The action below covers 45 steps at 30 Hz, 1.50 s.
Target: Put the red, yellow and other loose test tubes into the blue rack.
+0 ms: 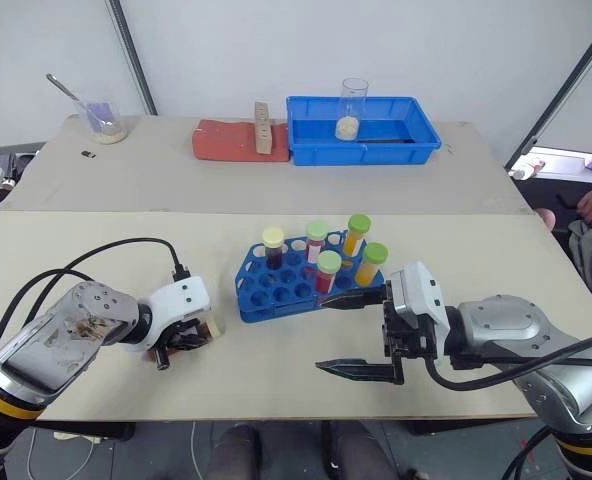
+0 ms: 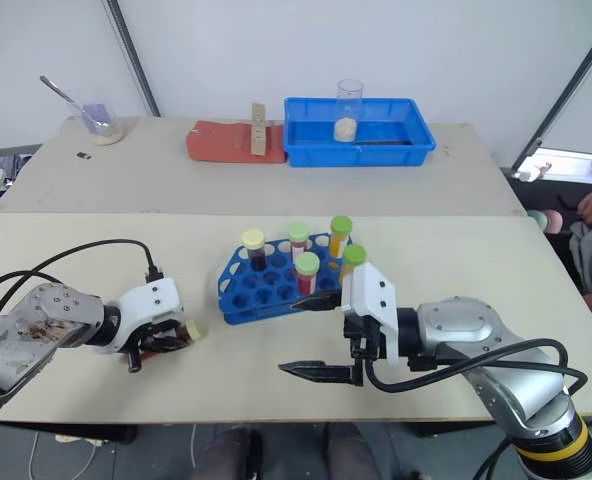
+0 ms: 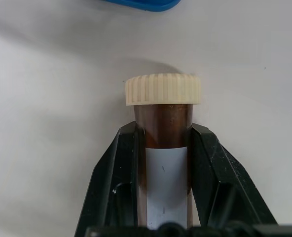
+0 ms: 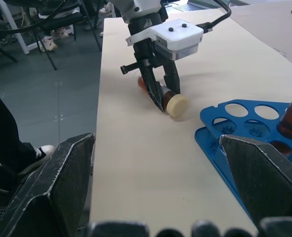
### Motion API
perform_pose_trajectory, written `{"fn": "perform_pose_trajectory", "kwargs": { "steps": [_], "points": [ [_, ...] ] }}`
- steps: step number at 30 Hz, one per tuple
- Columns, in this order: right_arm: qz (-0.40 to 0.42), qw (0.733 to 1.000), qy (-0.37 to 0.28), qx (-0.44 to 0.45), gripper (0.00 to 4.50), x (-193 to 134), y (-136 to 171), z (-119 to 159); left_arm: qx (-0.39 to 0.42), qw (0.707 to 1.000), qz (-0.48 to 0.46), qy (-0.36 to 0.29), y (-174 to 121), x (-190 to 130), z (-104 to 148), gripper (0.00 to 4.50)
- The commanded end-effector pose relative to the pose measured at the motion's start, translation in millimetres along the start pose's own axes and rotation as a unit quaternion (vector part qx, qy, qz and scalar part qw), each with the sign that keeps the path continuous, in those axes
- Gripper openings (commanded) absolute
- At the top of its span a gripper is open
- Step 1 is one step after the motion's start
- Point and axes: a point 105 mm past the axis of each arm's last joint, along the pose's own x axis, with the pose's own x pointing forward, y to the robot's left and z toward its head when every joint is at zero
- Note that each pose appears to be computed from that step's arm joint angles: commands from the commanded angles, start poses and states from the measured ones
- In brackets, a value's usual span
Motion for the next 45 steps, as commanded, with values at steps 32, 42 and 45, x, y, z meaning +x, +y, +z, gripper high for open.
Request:
{"fn": "perform_pose_trajectory", "kwargs": {
  "steps": [32, 42, 45],
  "points": [
    [-0.068, 0.994, 0.087, -0.002, 4.5, -54, 7, 5, -0.035, 0.873, 0.017, -0.486, 7, 19, 167, 0.92],
    [-0.083, 0.993, 0.085, -0.005, 4.5, -54, 5, 6, -0.061, 0.864, 0.027, -0.498, 3, 28, 163, 0.92],
    [-0.089, 0.992, 0.085, -0.006, 4.5, -54, 4, 6, -0.065, 0.859, 0.035, -0.507, 3, 28, 163, 0.92]
  ]
}}
